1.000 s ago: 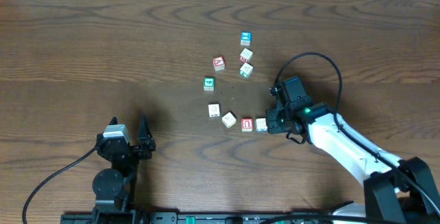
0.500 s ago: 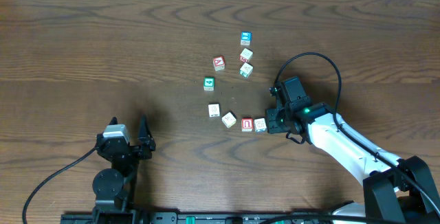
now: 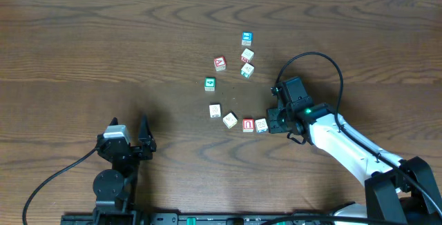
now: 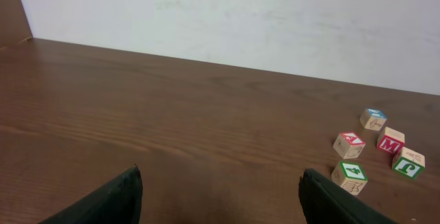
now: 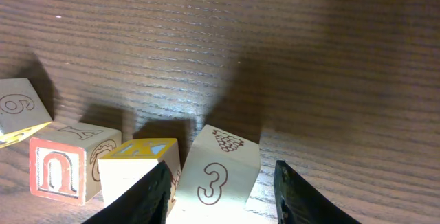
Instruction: Lift 5 blocks
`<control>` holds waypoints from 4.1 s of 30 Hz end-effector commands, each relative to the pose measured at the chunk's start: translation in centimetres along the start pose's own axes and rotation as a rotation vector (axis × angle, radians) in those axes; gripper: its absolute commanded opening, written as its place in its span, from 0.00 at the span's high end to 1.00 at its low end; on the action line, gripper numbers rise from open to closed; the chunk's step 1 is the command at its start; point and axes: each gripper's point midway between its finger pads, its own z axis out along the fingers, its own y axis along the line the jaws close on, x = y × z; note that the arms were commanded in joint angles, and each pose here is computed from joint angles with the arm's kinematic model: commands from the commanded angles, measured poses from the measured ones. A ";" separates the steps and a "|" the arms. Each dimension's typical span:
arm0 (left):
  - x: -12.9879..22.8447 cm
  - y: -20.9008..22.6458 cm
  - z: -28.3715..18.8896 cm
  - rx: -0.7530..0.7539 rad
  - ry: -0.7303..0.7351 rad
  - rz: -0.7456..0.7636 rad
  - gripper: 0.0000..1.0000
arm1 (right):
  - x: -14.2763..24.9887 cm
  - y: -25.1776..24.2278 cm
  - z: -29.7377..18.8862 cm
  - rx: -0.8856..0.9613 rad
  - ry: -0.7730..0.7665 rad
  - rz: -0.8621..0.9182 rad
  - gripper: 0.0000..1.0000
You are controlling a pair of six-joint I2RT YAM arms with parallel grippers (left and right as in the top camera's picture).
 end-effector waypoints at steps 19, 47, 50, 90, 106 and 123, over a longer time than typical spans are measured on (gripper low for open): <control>1.7 0.5 0.1 -0.018 0.047 -0.002 0.27 | -9.1 7.5 -7.1 -0.119 -0.157 -0.278 0.19; -0.1 2.2 0.0 -0.125 -0.031 0.044 0.27 | -11.9 4.8 -8.3 -0.083 -0.192 -0.148 0.78; -1.3 -0.9 0.1 0.054 -0.076 0.051 0.26 | -12.4 1.2 -11.2 -0.049 -0.232 -0.066 0.82; 8.9 -19.1 7.7 0.482 0.892 0.053 0.03 | -4.7 -6.5 -11.8 -0.035 -0.025 0.142 0.73; 9.2 -20.5 8.2 0.311 0.901 -0.197 0.64 | -0.4 -7.0 -6.2 -0.054 0.028 0.165 0.74; 10.1 -21.0 8.2 0.150 0.838 -0.231 0.93 | -0.6 -7.0 -6.2 -0.055 0.017 0.163 0.80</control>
